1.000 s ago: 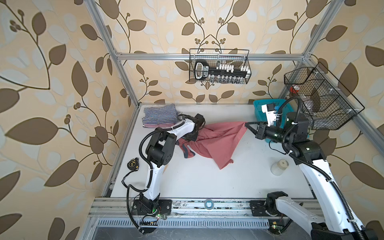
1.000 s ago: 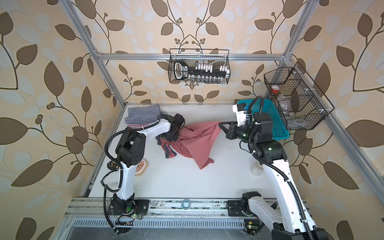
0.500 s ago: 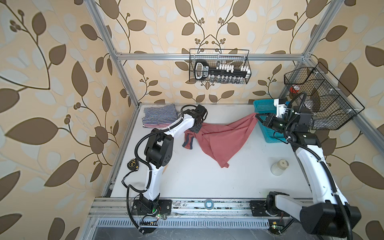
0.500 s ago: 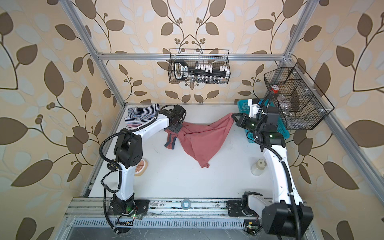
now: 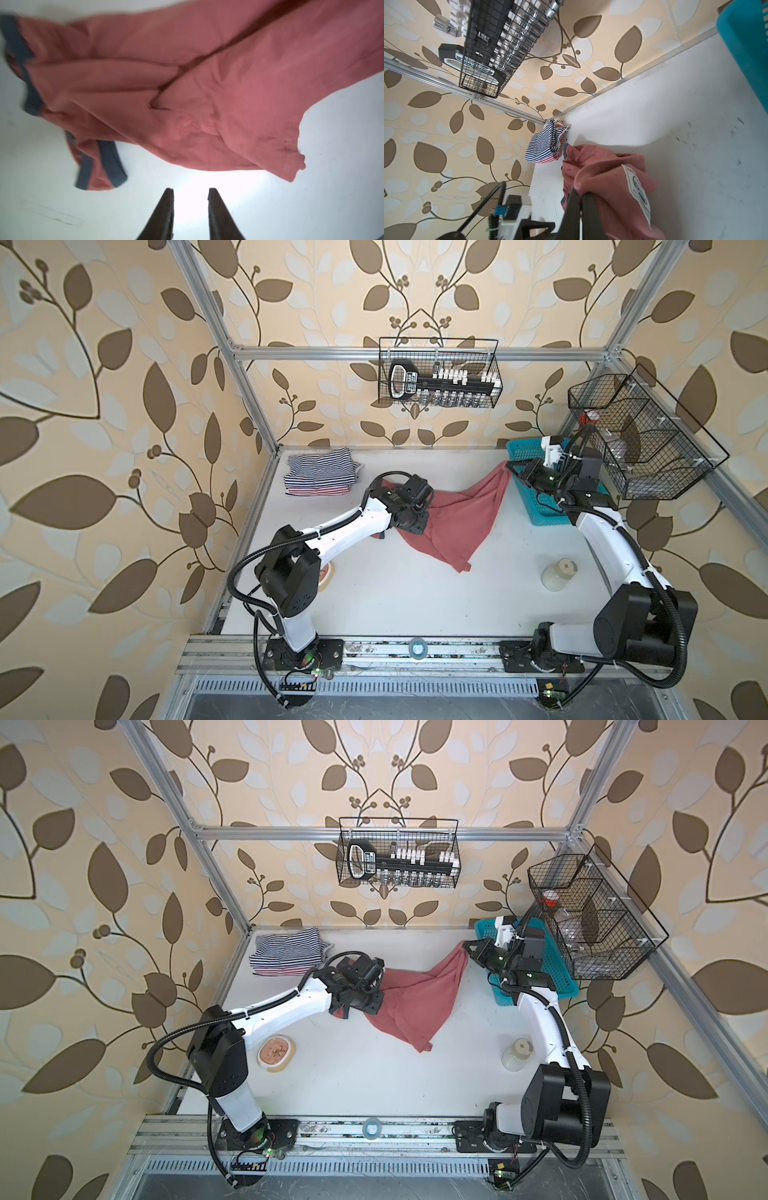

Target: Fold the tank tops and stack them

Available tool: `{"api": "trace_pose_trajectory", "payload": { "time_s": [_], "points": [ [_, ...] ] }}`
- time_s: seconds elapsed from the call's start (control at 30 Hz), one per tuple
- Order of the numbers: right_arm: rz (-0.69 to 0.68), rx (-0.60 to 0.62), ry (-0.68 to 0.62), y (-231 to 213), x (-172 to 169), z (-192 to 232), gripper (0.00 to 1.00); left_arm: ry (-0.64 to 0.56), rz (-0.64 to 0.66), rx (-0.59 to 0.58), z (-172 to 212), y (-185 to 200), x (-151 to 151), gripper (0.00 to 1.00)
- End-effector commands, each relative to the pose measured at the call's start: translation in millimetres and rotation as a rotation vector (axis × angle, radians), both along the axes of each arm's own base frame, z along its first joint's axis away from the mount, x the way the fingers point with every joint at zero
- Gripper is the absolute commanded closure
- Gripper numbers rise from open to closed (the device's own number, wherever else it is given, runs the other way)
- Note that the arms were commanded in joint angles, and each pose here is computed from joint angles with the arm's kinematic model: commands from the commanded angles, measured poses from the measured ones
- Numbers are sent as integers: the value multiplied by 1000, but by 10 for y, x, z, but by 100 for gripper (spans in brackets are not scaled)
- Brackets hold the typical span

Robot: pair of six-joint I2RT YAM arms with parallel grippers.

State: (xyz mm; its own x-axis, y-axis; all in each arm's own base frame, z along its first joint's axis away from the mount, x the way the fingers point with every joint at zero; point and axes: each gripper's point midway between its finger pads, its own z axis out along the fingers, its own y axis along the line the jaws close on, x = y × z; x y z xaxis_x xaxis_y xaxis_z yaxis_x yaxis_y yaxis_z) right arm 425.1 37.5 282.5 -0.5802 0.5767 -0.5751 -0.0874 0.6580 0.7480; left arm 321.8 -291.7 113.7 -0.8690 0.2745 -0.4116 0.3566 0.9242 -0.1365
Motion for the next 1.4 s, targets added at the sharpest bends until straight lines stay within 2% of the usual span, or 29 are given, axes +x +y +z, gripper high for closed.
{"api": "trace_pose_trajectory", "payload": {
  "time_s": [0.0,0.07,0.13,0.43,0.6,0.7,0.77,0.8,0.93,0.97,1.0,1.17,1.37],
  "points": [
    [-13,10,-39,-29,57,97,100,105,80,-75,-191,-220,-127,63],
    [-13,10,-39,-29,57,87,100,134,101,-65,-320,-271,-138,54],
    [-11,10,-47,-26,54,111,100,160,121,-58,-421,-292,-144,49],
    [-9,11,-57,-45,33,148,100,265,148,34,-757,-305,-265,39],
    [-3,13,-71,-31,-3,206,100,270,195,90,-912,-266,-199,33],
    [-3,12,-81,-28,-36,248,100,274,216,134,-994,-231,-165,33],
    [-1,12,-89,-25,-61,275,100,288,218,154,-1069,-227,-173,37],
    [-2,12,-91,-28,-71,282,100,299,218,161,-1102,-222,-185,44],
    [-13,15,-98,-75,-113,316,100,326,200,198,-1181,-161,-249,85],
    [-21,14,-103,-100,-125,333,100,324,186,210,-1163,-135,-261,95],
    [-28,13,-108,-127,-137,357,100,319,171,221,-1134,-107,-273,100],
    [-80,5,-129,-319,-233,483,100,250,92,317,-778,235,-251,100],
    [-115,-32,-110,-406,-417,472,100,210,56,334,-319,750,-216,100]
  ]
}}
